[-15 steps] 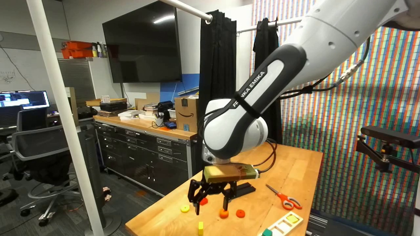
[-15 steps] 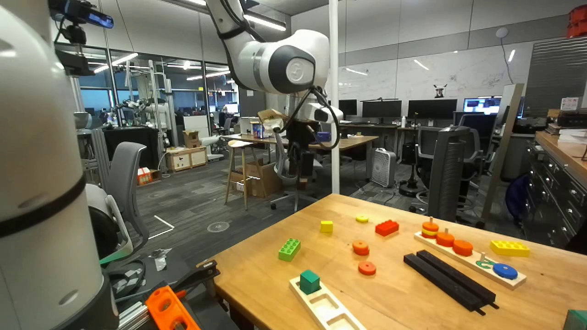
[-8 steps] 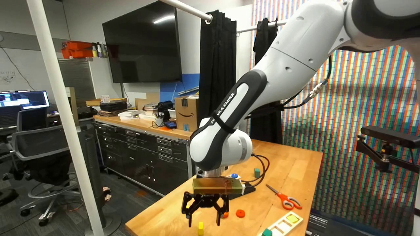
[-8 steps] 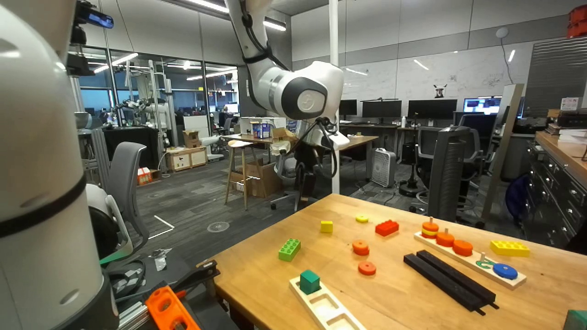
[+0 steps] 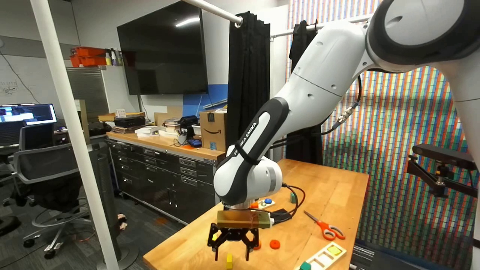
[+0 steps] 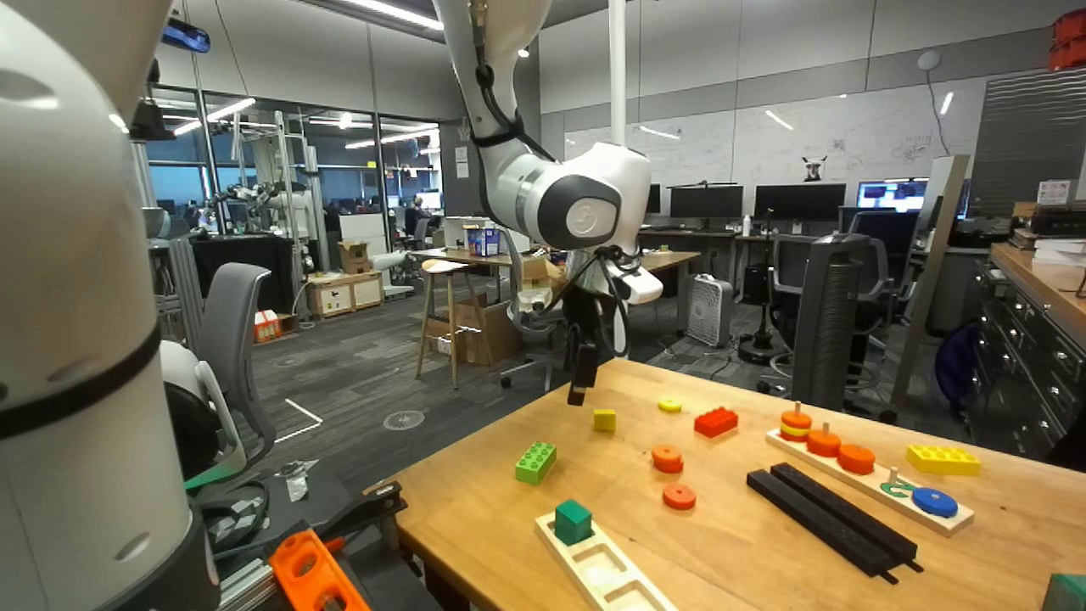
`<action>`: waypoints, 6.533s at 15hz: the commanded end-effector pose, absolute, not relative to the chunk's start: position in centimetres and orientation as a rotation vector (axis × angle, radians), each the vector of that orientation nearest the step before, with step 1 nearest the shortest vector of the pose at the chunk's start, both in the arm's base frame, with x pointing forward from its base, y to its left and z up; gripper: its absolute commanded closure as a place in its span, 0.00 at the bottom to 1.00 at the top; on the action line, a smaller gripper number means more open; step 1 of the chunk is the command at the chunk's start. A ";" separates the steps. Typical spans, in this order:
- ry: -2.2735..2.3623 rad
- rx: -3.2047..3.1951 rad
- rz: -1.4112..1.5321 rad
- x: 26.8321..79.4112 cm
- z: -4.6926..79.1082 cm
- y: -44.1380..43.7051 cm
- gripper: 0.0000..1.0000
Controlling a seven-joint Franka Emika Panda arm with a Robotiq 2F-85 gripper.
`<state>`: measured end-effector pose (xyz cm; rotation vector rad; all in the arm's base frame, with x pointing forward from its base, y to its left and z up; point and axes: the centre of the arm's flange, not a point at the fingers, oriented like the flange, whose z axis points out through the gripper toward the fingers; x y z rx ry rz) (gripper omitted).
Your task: Put the yellow block on the middle compartment of the wooden tray and then put an orange block on the first rod of the wooden rack
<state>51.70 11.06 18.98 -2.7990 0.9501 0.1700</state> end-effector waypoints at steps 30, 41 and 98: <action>0.992 -2.986 0.087 57.3 13.8 9.6 0.90; 0.956 -3.077 0.176 52.0 22.8 10.4 0.88; 0.051 -3.042 0.035 34.7 15.0 -7.1 0.89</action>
